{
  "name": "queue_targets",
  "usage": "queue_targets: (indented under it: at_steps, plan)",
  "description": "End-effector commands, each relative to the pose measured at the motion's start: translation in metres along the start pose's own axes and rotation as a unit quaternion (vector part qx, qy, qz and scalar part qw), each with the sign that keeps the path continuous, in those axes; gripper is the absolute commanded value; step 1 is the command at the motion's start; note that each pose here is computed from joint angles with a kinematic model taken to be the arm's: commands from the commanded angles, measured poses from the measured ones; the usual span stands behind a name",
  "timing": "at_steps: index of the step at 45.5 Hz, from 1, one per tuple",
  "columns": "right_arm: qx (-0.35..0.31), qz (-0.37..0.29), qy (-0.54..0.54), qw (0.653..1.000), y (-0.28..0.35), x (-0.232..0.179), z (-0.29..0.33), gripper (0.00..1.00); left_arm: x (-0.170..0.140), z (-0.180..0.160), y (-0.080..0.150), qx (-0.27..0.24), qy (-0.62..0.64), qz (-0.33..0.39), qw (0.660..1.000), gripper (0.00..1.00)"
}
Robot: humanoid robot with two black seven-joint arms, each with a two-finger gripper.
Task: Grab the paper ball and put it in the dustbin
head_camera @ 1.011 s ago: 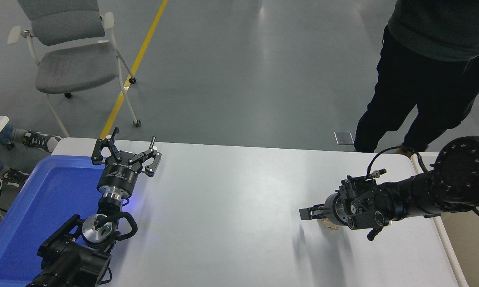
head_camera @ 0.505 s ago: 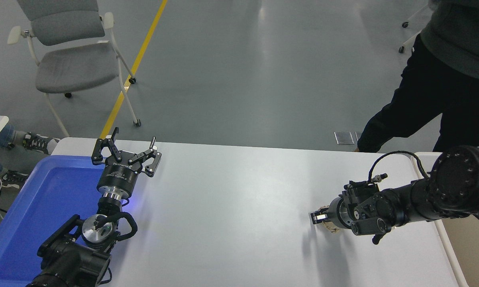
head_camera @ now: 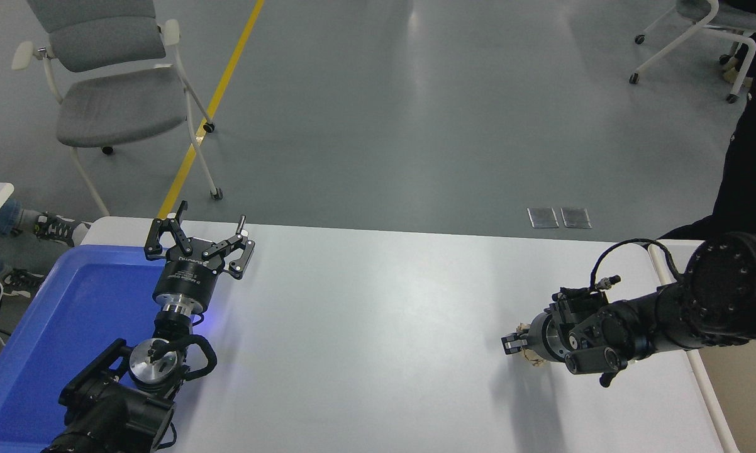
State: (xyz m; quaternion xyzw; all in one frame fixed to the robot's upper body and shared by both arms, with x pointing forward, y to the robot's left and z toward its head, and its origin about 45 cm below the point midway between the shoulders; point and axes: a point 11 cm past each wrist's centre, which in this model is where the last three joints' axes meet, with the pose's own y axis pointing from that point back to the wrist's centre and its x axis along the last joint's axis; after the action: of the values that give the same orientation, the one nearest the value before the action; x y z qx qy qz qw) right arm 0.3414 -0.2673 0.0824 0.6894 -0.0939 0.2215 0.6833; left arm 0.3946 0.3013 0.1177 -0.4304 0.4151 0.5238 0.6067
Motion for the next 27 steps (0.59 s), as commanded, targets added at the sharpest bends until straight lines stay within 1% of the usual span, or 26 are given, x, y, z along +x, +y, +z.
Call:
queue_targets:
  at_steps: [1,10,19,20,27]
  plan:
    - [0.013,0.014,-0.041,0.999,0.041,0.029,0.013,0.00,0.000,0.000,0.000,0.000,0.000,0.000,1.000,0.99]
    - [0.029,0.016,-0.066,0.997,0.098,0.068,0.019,0.00,0.000,0.000,0.000,0.001,-0.001,0.000,1.000,0.99]
    - [0.047,0.005,-0.062,0.997,0.169,0.107,0.017,0.00,0.000,0.000,0.000,0.000,0.000,0.000,1.000,0.99]
    - [0.045,0.004,-0.060,0.997,0.188,0.116,0.020,0.00,0.000,0.000,0.000,0.001,-0.001,0.000,1.000,0.99]
    - [0.025,-0.002,-0.057,0.998,0.240,0.139,0.035,0.00,0.000,0.000,0.000,0.000,0.000,0.000,1.000,0.99]
